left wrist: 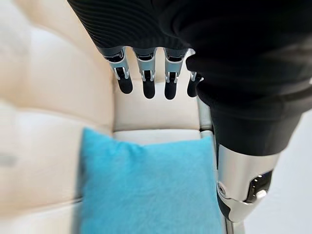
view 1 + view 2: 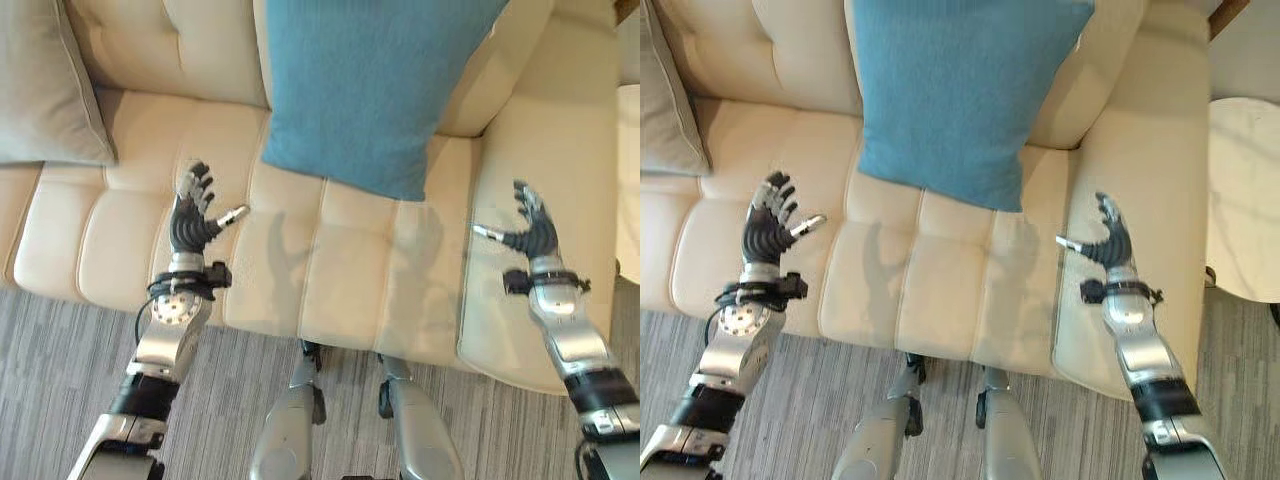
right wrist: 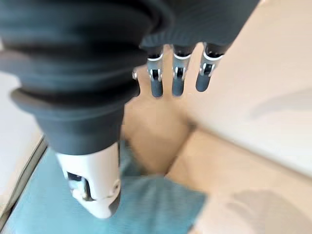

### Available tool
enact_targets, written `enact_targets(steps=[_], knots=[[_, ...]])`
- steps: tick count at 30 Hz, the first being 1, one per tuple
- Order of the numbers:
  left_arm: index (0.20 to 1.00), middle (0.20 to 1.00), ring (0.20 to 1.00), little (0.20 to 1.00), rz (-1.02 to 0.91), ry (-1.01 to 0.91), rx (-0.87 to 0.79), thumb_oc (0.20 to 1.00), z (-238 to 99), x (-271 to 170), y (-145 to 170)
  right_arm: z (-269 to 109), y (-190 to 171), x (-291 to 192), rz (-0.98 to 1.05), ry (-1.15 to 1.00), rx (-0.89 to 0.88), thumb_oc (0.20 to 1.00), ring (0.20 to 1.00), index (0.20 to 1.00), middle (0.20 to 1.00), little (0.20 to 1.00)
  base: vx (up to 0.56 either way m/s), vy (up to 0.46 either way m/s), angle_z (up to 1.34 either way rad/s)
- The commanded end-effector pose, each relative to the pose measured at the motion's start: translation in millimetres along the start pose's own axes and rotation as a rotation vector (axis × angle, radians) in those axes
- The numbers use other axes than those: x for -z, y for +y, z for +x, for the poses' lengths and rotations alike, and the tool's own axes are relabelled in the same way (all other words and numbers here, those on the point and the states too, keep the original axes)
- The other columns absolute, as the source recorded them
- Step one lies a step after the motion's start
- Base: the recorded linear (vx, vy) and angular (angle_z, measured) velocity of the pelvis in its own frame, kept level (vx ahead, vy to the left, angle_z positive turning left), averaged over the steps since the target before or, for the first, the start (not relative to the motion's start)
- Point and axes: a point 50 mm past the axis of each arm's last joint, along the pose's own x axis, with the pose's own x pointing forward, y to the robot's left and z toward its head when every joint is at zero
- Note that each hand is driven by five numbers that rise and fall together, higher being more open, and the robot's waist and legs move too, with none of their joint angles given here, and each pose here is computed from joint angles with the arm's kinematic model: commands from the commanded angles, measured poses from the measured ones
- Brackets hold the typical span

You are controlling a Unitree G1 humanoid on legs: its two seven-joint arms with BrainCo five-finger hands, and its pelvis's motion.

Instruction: Pick up all the scattered cushions and arrange them neatly on the sofa.

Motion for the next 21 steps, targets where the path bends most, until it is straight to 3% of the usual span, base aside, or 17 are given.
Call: enact_targets(steps=[1,5,9,15,21], knots=[[1.0,1.0,1.0,1.0,0.108,0.163,0.005,1.0,-32,34,25,-31,-8,38,-0.036,0.125,-0.057,1.0,1.0,1.0,1.0,1.0,0.05,0.145,-0.05],[1.0,1.0,1.0,1.0,0.316,0.484,0.033,1.0,-100,83,56,-91,-15,101,-0.109,0.413,-0.11,1.0,1.0,1.0,1.0,1.0,-0.03,0.109,-0.08],[1.0,1.0,1.0,1.0,0.373,0.667,0.032,1.0,-134,110,63,-111,0,123,-0.058,0.53,-0.137,1.0,1.0,1.0,1.0,1.0,-0.2,0.067,-0.25],[1.0,1.0,1.0,1.0,0.412,0.775,0.027,1.0,-148,128,66,-122,16,139,-0.024,0.624,-0.158,1.0,1.0,1.0,1.0,1.0,-0.28,-0.01,-0.36],[1.0,1.0,1.0,1.0,0.359,0.726,-0.003,1.0,-137,129,52,-104,20,130,-0.049,0.572,-0.161,1.0,1.0,1.0,1.0,1.0,-0.34,-0.184,0.06]])
